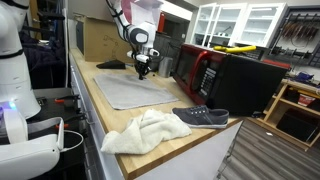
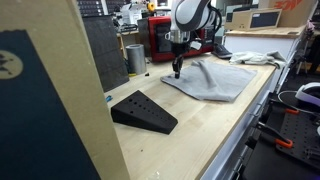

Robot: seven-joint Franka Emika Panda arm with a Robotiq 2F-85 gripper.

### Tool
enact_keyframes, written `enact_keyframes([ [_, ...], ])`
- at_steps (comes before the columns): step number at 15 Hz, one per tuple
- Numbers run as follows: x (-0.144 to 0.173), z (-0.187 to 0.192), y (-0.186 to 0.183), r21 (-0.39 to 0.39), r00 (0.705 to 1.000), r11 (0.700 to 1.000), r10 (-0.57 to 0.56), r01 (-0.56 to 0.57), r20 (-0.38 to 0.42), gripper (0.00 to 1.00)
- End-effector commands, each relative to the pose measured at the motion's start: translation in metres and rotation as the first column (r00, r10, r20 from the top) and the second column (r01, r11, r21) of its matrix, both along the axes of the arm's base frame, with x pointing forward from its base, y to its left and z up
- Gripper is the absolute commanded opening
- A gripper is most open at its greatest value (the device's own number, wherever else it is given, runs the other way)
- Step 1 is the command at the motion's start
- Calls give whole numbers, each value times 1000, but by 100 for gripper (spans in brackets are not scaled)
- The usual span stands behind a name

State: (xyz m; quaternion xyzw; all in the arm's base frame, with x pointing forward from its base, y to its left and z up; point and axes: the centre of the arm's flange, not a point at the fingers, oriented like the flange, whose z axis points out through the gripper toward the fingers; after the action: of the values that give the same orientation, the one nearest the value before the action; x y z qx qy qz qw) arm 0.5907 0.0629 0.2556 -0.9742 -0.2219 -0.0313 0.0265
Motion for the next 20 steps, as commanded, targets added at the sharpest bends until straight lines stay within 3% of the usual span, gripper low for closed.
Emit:
enact_keyframes([
  [1, 11, -7, 12, -6, 999, 999, 45, -45, -6, 0],
  [10, 21, -19, 47, -27, 991, 991, 133, -132, 21, 0],
  [16, 15, 8, 54, -13, 982, 985, 172, -172, 72, 0],
  [17, 8, 19, 50, -11, 981, 985, 175, -174, 82, 26],
  [18, 4, 28, 46, -12, 980, 985, 175, -175, 92, 27],
  [20, -9, 54, 26, -19, 987, 991, 131, -130, 89, 40],
])
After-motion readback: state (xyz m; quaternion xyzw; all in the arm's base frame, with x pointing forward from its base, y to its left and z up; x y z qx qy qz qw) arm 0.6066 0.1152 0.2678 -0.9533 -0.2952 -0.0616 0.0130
